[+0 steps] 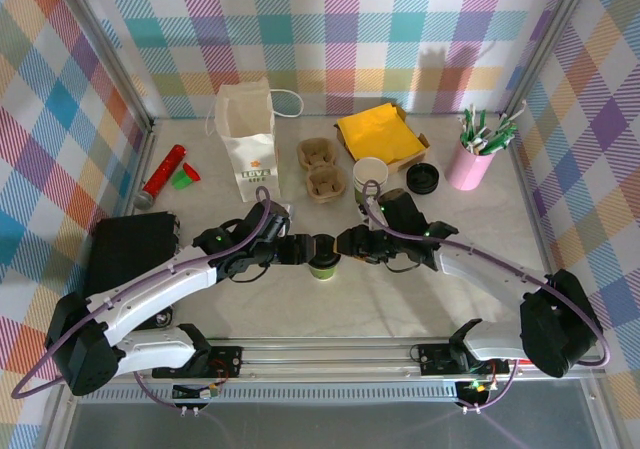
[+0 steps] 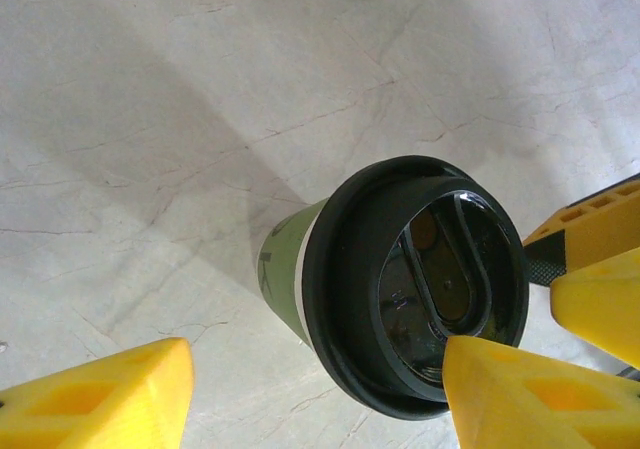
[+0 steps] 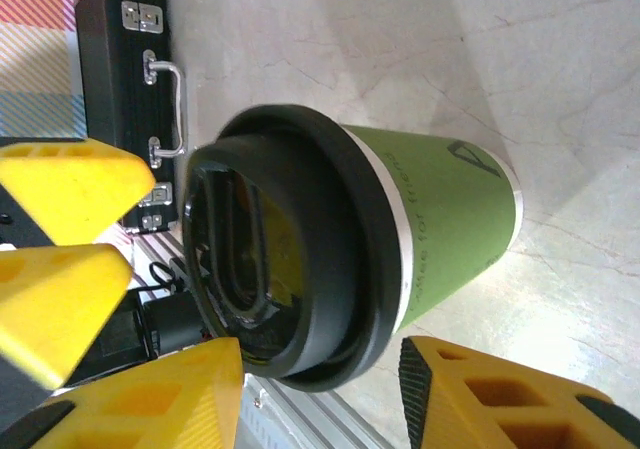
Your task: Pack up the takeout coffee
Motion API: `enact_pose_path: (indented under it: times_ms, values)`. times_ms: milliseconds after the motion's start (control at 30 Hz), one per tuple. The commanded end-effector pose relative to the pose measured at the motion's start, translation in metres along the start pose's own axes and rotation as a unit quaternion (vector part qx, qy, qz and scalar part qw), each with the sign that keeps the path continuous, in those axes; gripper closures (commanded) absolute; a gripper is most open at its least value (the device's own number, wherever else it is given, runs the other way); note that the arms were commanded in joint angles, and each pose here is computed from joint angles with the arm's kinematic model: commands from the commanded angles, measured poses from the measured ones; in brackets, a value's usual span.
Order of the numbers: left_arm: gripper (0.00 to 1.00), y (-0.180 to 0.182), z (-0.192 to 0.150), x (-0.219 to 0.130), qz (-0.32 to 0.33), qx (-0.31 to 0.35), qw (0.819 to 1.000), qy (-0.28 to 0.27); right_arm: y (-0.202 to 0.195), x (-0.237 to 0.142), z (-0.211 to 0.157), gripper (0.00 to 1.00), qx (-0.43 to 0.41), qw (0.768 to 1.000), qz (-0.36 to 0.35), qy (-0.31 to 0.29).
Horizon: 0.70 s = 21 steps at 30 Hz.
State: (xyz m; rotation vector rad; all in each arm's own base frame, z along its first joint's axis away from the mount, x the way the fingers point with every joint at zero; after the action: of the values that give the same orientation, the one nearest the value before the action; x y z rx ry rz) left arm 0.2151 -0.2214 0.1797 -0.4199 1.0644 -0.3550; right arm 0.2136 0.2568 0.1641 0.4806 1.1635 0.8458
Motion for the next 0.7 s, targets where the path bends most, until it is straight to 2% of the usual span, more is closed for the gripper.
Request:
enact_pose_path:
  times_ms: [0,667]
  values:
    - [0.33,-0.009,0.001,0.001,-0.023,0.000,1.000,0.001,0.008,-0.004,0.010,0.52,-0.021,1.000,-0.001,-0.009]
    - [0.36,0.001,-0.008,0.019,-0.015,-0.015,0.999,0.024,-0.001,0.007,0.011,0.52,-0.023,0.999,-0.025,0.008]
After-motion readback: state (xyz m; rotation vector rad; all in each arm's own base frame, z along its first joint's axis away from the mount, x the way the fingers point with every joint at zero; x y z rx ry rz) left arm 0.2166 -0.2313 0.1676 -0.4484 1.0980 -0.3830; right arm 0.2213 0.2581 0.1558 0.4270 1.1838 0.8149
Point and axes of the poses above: each hand's point on the last joint's axis, 136 mm out from that joint toward the fingers, its own x axis out along the fingers, its own y axis along the line the jaws close on, z = x × y, the point moved 3 cm from there along -x, back along the fingers, and after that the axes turned 10 degrees about -x, right-handed, at the moved point
